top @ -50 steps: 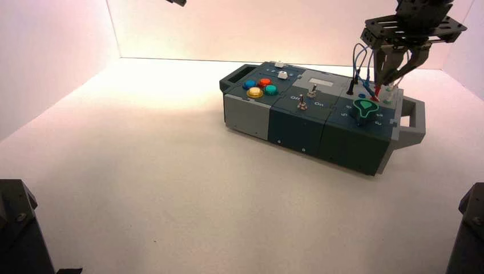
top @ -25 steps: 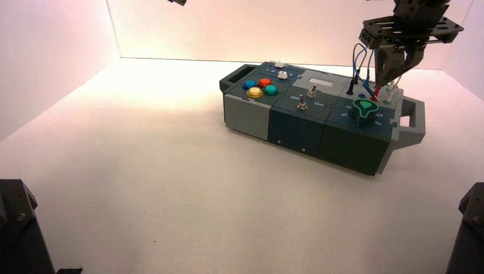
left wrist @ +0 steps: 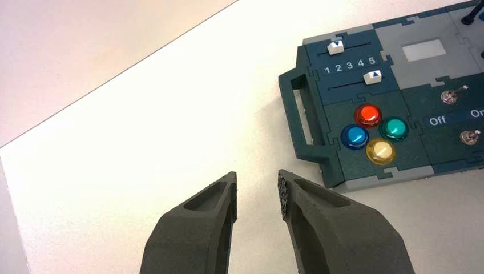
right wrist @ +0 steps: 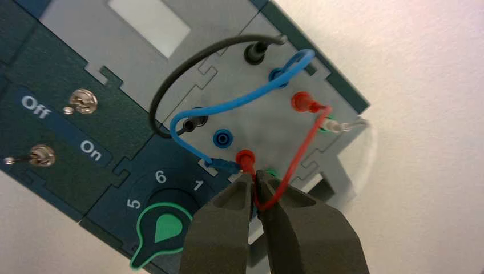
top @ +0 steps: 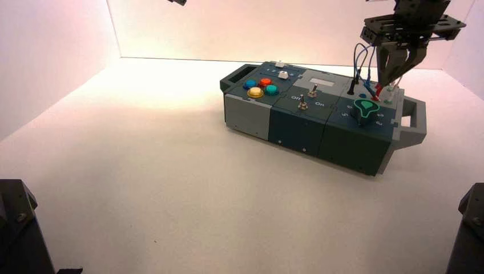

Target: Pull the red wire.

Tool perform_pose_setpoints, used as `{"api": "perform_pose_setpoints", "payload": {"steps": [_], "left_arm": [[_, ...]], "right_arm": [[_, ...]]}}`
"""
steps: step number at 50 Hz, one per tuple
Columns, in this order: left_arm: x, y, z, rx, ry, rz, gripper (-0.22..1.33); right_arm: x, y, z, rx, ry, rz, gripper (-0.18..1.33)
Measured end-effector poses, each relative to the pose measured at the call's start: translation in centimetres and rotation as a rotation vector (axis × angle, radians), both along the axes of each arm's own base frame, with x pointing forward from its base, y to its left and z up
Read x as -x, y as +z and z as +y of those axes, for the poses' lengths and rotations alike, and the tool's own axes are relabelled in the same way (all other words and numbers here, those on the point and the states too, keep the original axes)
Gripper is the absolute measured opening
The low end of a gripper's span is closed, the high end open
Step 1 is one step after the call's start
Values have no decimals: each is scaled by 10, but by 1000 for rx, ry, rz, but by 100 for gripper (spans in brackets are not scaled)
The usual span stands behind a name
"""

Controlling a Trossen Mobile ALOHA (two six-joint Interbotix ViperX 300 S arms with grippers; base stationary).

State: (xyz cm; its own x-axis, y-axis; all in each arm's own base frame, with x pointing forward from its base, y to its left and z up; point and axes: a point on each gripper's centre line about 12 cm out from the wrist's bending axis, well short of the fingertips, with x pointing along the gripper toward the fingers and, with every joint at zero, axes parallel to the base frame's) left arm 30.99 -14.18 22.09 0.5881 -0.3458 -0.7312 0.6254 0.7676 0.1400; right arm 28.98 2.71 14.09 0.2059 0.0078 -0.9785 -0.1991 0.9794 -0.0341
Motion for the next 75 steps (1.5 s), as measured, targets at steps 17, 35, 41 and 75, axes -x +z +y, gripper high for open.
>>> {"api": "perform_pose_setpoints", "payload": {"steps": [17,35,41,75], "left_arm": [[0,0,0,-1,-2,-1,82],[0,0,0,-1,-2,-1,82],[0,0,0,-1,-2,-1,82],[0,0,0,-1,-2,-1,82]], "right_arm": [[3,39,-2,-9,-1,-142,-10],[4,41,-2,-8,1,-161,-9],[5,43,-2,-8,3,-176,-9],[8,51,-3,-11,6,-225,57]]}}
